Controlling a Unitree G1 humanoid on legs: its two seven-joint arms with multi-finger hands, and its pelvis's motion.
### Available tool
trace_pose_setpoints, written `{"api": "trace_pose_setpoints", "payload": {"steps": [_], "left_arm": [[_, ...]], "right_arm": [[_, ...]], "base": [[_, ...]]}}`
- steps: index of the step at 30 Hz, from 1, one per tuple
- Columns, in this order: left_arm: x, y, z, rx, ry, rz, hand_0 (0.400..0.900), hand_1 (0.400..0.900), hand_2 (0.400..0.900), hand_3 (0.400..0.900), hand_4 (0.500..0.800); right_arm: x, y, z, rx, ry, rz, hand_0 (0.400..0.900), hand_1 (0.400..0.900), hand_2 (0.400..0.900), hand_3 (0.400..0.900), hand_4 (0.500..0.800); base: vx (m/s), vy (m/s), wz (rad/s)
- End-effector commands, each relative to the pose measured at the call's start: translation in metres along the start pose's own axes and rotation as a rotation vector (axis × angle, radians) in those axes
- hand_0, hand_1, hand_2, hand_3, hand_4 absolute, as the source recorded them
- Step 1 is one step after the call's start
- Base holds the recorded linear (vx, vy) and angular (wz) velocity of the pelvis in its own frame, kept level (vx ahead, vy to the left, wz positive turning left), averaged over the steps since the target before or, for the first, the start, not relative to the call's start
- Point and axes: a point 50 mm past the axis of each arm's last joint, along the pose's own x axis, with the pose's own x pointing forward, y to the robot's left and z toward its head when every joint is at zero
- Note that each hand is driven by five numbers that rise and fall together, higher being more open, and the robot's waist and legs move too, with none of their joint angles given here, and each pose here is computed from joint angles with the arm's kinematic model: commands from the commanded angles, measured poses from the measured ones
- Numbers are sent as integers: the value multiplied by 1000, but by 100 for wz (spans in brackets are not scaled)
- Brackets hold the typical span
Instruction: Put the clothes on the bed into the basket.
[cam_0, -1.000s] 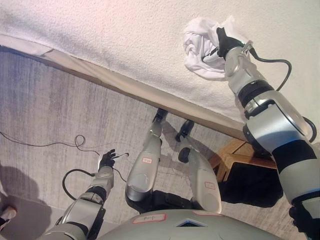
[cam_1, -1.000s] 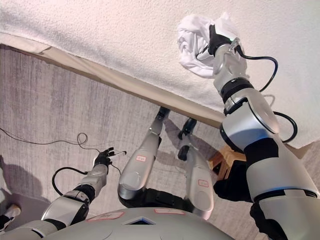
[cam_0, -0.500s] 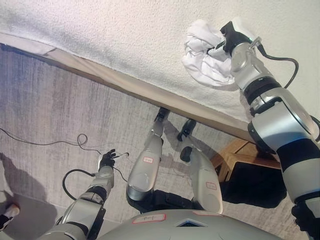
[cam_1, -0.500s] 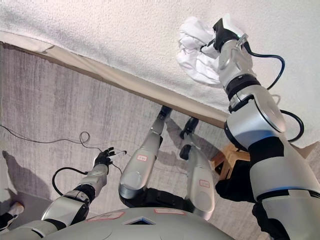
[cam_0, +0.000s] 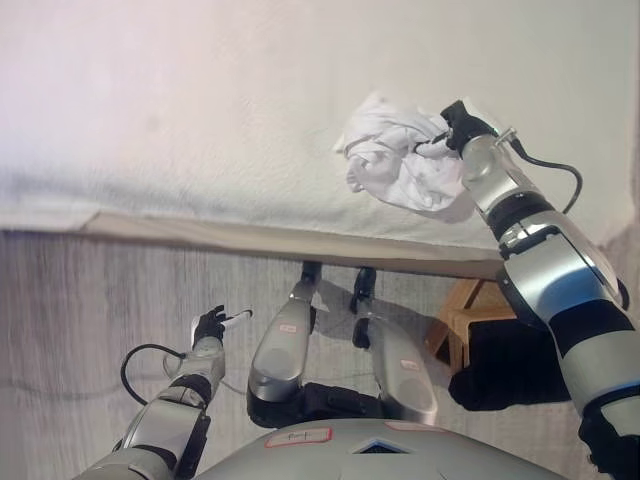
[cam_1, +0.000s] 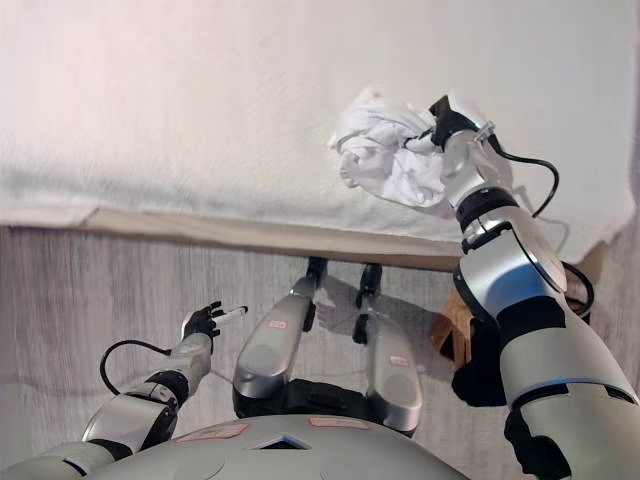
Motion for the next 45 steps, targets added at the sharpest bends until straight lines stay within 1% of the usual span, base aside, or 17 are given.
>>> {"api": "trace_pose_setpoints", "payload": {"steps": [1, 6, 10, 11, 14, 15, 19, 24, 30, 38, 40, 42, 43, 45], "left_arm": [[-7, 19, -56, 82, 160, 52, 900, 900, 900, 900, 800], [-8, 21, -62, 101, 188, 46, 900, 900, 900, 900, 800], [-9, 20, -63, 116, 190, 29, 900, 900, 900, 900, 800], [-9, 17, -62, 124, 184, 18, 900, 900, 900, 900, 800], [-9, 11, -62, 151, 180, -16, 900, 900, 900, 900, 800], [-9, 11, -62, 151, 180, -16, 900, 900, 900, 900, 800], [-11, 10, -67, 187, 195, -36, 900, 900, 900, 900, 800], [-11, 15, -70, 210, 209, -37, 900, 900, 900, 900, 800], [-10, 16, -69, 230, 213, -39, 900, 900, 900, 900, 800], [-10, 2, -61, 237, 183, -77, 900, 900, 900, 900, 800], [-10, -3, -59, 241, 178, -92, 900, 900, 900, 900, 800], [-10, -4, -58, 245, 175, -94, 900, 900, 900, 900, 800], [-10, -7, -58, 256, 173, -102, 900, 900, 900, 900, 800], [-11, -8, -59, 259, 174, -105, 900, 900, 900, 900, 800]], "right_arm": [[-2, -31, -42, -101, 91, -94, 400, 400, 400, 400, 500], [-8, -32, -75, -100, 150, -76, 400, 400, 400, 400, 500], [-19, -37, -114, -107, 241, -67, 400, 400, 400, 400, 500], [-23, -33, -127, -106, 273, -59, 400, 400, 400, 400, 500], [-44, -41, -178, -105, 439, -55, 400, 400, 400, 400, 500], [-44, -41, -179, -105, 439, -55, 400, 400, 400, 400, 500], [-74, -41, -229, -98, 611, -36, 400, 400, 400, 400, 500], [-109, -46, -273, -85, 783, -34, 400, 400, 400, 400, 500], [-136, -58, -299, -60, 894, -63, 400, 400, 400, 400, 500], [-161, -73, -318, -9, 996, -124, 400, 400, 400, 400, 500], [-173, -74, -326, -9, 1041, -127, 400, 400, 400, 400, 500], [-178, -74, -330, -7, 1060, -130, 400, 400, 400, 400, 500], [-189, -73, -337, -3, 1094, -131, 400, 400, 400, 400, 500], [-195, -72, -342, 3, 1110, -140, 400, 400, 400, 400, 500]], "base": [[64, 26, -55], [73, 26, -62], [80, 4, -51], [79, -6, -25], [75, -15, -12], [62, -17, -1], [36, -23, -3], [0, -31, 2], [-8, -34, 9], [-7, -6, 2], [-7, -44, 7], [-2, -41, 9], [1, -39, 10], [7, -31, 8]]}}
